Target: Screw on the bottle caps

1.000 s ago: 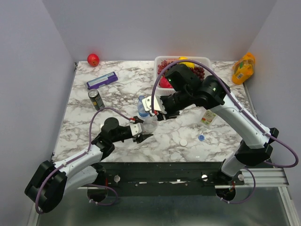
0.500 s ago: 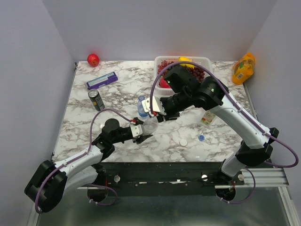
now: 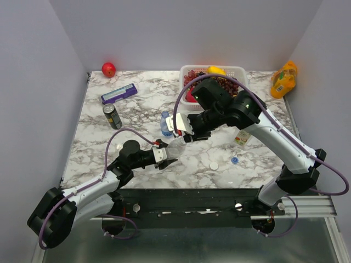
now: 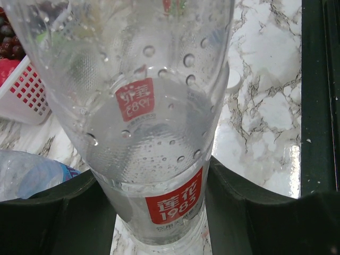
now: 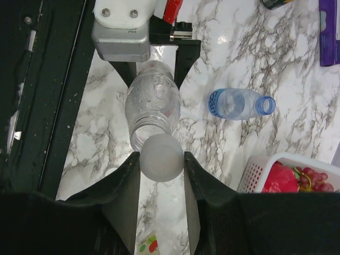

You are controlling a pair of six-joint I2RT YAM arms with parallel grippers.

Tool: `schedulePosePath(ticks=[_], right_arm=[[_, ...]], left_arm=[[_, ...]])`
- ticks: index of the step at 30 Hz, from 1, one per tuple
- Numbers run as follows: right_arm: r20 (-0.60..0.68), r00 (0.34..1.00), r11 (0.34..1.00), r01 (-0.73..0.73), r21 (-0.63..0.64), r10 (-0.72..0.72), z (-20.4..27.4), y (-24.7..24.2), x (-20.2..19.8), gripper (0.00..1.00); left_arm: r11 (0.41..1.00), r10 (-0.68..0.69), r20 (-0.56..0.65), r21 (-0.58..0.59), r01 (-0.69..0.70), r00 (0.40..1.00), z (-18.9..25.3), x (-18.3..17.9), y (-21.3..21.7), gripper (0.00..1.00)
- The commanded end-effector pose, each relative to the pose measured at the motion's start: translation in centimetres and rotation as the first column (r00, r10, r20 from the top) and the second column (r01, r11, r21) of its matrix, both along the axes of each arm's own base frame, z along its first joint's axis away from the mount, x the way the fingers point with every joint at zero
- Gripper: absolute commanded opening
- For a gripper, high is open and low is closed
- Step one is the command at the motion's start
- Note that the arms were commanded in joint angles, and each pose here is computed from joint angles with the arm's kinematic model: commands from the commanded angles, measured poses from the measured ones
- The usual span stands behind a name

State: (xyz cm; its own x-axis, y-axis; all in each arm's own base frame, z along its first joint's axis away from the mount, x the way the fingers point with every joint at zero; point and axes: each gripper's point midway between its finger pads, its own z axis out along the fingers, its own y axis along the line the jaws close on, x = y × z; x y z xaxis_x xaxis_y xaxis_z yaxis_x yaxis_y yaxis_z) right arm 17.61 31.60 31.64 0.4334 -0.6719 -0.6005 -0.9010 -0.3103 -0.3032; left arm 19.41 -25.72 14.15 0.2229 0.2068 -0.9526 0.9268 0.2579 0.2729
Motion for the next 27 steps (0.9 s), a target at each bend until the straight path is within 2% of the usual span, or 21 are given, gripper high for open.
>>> schedulePosePath(ticks=[1, 9, 27], right_arm=[[0.003, 0.998, 0.995, 0.055, -0.078, -0.055, -1.2, -1.6, 0.1, 0.34], [-0.099, 0.995, 0.997, -0.028, -0.077, 0.02, -1.1, -2.0, -2.5, 0.35], [-0.097, 0.992, 0.993, -0.089, -0.071, 0.082, -1.7, -0.8, -2.2, 0.37]], left_arm=[[0.995, -0.011, 0.095, -0.095, 0.02, 0.995, 3.7, 0.1, -0.8, 0.0], [0.997, 0.002, 0.09, -0.076, 0.004, 0.996, 3.2, 0.3, -0.6, 0.0], [0.998, 0.003, 0.094, -0.069, 0.004, 0.996, 3.3, 0.6, -0.8, 0.0]])
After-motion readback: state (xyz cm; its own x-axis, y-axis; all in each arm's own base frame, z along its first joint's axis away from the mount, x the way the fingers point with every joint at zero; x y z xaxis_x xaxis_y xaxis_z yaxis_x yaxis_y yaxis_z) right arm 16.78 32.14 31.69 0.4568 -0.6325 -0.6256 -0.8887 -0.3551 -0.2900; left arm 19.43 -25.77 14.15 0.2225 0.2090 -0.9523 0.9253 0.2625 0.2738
